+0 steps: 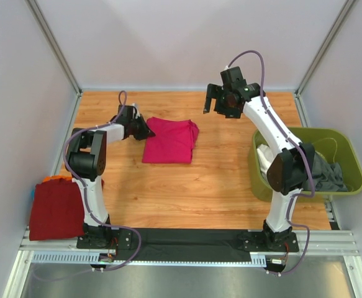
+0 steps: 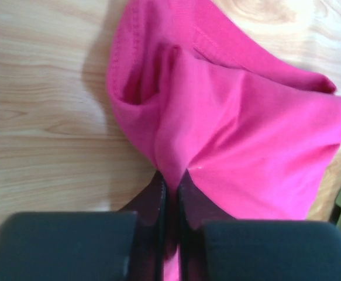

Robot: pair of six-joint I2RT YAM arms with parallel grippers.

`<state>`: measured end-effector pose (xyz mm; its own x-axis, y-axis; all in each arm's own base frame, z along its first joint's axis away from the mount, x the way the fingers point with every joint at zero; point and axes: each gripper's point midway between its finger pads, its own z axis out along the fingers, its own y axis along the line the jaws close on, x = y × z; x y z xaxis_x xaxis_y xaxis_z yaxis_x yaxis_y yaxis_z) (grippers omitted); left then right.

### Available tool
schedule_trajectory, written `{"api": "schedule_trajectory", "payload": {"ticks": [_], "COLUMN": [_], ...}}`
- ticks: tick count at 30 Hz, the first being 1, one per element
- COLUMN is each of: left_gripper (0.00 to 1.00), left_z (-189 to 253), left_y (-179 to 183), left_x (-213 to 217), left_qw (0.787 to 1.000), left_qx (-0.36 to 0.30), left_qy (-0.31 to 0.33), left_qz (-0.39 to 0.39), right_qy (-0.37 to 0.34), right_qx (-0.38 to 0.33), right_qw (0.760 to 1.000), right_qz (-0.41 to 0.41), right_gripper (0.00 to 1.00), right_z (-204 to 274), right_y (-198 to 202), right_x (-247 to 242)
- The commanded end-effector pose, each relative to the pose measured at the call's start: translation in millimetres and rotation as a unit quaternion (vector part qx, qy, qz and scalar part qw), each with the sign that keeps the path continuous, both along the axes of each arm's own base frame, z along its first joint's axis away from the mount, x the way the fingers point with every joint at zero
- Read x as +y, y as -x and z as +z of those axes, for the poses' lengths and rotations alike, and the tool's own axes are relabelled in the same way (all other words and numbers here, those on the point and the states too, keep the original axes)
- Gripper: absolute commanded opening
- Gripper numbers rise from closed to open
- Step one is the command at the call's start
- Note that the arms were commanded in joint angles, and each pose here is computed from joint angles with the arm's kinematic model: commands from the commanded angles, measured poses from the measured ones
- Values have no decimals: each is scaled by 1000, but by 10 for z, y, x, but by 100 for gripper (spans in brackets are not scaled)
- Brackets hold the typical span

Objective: Fold and stack the t-shirts
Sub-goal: Neatly place the folded tshirt to the corner

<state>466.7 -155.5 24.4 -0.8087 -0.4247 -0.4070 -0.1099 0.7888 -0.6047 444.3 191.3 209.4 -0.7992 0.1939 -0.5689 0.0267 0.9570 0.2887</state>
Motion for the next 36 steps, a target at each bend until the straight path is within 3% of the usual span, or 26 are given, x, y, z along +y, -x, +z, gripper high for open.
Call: {"api": "schedule_trajectory", "payload": {"ticks": [1,4,6,7,11,16,24,27,29,31,33,36], "left_gripper": [0,0,0,0,0,0,0,0,0,0,0,0], "left_z": [-312,-174,98,132,622,951,1369,1419,1452,1476,1522,1638], "left_y": [243,326,334,545,963,1569,2356,2687,2773,2701,2641,2571], "left_x": [75,207,430,546,1009,1286,1684,1860,1981,1972,2029,2224], "left_qw": [997,994,988,980,952,930,894,869,857,864,857,820], "left_qx": [67,78,65,103,117,139,178,212,216,196,187,191], "left_qy": [-36,-78,-142,-171,-278,-338,-408,-442,-461,-457,-475,-533], "left_qz": [-4,-7,12,16,48,24,51,65,81,81,76,77], "right_qy": [-6,-2,7,14,40,50,38,38,41,41,41,51], "right_qx": [-38,-45,-49,-52,-58,-62,-43,-35,-29,-25,-24,-28], "right_qw": [999,999,999,999,998,997,998,999,999,999,999,998], "right_qz": [-7,-2,-2,4,1,11,4,-5,-12,-17,-19,-25], "right_gripper": [100,100,100,100,100,100,100,100,100,100,100,100], "right_z": [360,392,380,355,240,63,-127,-207,-245,-274,-275,-251], "right_y": [36,45,45,70,101,123,131,140,141,147,146,120], "right_x": [-47,-57,-96,-114,-226,-271,-388,-489,-553,-594,-608,-653]}}
